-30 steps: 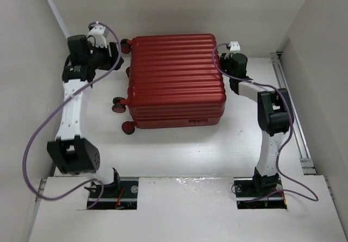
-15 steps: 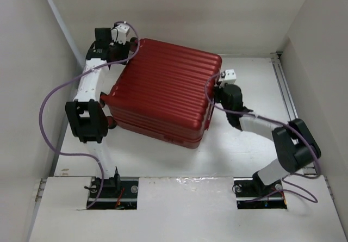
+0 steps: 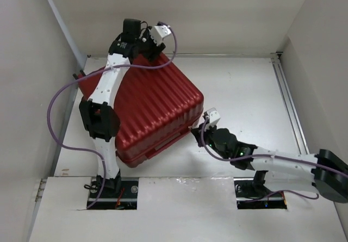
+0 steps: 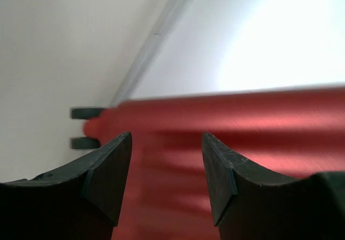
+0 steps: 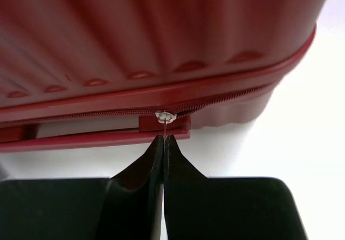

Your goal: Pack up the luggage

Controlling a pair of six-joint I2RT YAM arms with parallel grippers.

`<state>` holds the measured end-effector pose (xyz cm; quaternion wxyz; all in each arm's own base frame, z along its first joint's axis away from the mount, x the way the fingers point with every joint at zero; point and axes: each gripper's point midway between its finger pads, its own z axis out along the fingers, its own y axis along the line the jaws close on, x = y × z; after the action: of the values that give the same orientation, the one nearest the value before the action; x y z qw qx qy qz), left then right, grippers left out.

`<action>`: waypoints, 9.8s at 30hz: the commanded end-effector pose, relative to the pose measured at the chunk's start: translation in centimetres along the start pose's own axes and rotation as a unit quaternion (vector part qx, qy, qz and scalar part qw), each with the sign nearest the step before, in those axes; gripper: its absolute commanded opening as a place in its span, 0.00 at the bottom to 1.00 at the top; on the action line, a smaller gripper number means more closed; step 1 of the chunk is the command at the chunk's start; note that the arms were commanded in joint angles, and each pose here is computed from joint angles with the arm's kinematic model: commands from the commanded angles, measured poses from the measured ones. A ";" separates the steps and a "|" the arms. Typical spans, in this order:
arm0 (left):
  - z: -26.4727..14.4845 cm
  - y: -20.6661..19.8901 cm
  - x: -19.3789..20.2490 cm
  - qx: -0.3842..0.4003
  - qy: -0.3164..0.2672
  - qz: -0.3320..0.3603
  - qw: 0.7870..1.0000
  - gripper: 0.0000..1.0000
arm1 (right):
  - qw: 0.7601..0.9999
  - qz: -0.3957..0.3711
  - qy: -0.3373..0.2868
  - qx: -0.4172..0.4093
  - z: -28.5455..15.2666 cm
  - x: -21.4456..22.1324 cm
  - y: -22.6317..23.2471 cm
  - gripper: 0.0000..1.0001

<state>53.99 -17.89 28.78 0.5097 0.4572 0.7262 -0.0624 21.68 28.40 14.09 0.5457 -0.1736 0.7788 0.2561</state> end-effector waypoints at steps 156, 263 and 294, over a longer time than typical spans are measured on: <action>-21.4 -44.2 25.3 0.361 0.126 0.458 0.802 0.00 | 0.990 -0.111 -0.067 0.050 4.8 -11.5 -18.6 0.00; -1.6 -26.1 9.7 0.214 0.283 -0.216 0.910 0.15 | 0.998 -0.063 0.002 -0.020 1.5 -10.0 -21.7 0.30; -3.4 -24.7 4.8 0.159 0.149 -0.250 0.943 0.22 | 0.996 0.023 0.061 0.067 6.4 -15.8 -35.8 0.53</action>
<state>37.57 -19.74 11.71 0.2177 0.1889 0.9487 -0.1299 51.47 -5.35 20.33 0.5133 -0.0577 0.8548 0.0502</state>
